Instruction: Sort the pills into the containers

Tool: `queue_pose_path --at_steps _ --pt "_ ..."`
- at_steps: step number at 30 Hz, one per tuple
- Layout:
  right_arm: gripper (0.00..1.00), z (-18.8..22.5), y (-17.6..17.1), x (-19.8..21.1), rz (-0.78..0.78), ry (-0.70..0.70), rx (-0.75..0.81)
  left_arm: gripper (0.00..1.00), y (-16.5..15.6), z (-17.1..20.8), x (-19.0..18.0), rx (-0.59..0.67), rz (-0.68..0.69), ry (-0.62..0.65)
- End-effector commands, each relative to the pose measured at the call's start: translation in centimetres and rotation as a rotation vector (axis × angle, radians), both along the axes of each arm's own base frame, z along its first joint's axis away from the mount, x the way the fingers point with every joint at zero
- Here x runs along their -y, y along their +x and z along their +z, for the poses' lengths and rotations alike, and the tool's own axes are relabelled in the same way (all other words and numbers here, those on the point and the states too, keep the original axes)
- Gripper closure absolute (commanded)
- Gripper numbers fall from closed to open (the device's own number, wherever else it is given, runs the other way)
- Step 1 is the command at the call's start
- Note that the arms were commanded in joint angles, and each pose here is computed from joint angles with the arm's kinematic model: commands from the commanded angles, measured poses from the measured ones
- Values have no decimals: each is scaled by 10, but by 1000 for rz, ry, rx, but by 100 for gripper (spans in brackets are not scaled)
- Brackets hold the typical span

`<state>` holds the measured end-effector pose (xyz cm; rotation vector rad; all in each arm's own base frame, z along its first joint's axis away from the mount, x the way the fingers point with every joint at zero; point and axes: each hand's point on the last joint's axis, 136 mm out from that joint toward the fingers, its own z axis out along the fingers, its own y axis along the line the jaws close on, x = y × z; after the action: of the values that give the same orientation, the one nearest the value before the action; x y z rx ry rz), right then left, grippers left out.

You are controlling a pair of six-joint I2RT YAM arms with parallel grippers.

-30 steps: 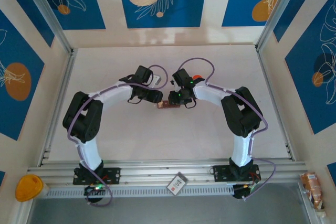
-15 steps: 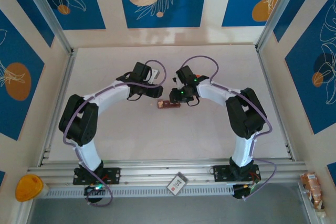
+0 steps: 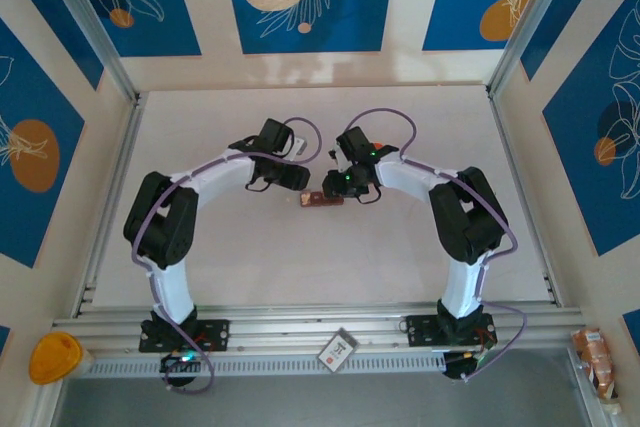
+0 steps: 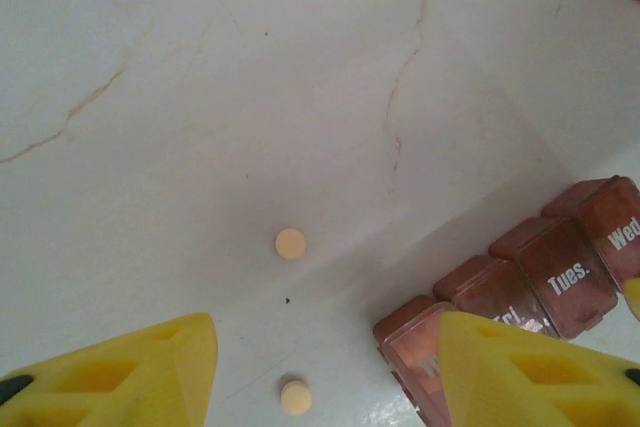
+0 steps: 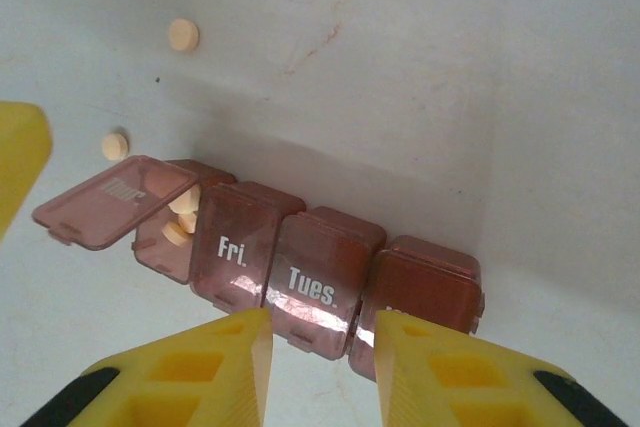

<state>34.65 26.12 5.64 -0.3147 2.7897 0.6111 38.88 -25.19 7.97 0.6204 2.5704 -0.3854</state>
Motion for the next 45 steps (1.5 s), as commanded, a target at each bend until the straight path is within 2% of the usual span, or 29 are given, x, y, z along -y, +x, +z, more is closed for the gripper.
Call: queue_pose_path --at_steps 1,10,27,38,45 --pt "67 -16 -7 0 8 2 -50 42 -12 -11 -1 -34 -32 34" --pt "67 -30 -9 3 1 -16 -82 53 -26 -24 3 -67 -60 44" --pt "67 -40 -12 6 -9 -29 -106 67 -47 -43 8 -104 -103 108" --pt "67 -43 -15 7 -10 -32 -118 69 -55 -66 6 -143 -107 139" --pt "68 -43 -16 8 -10 -35 -120 69 -57 -64 2 -117 -118 181"
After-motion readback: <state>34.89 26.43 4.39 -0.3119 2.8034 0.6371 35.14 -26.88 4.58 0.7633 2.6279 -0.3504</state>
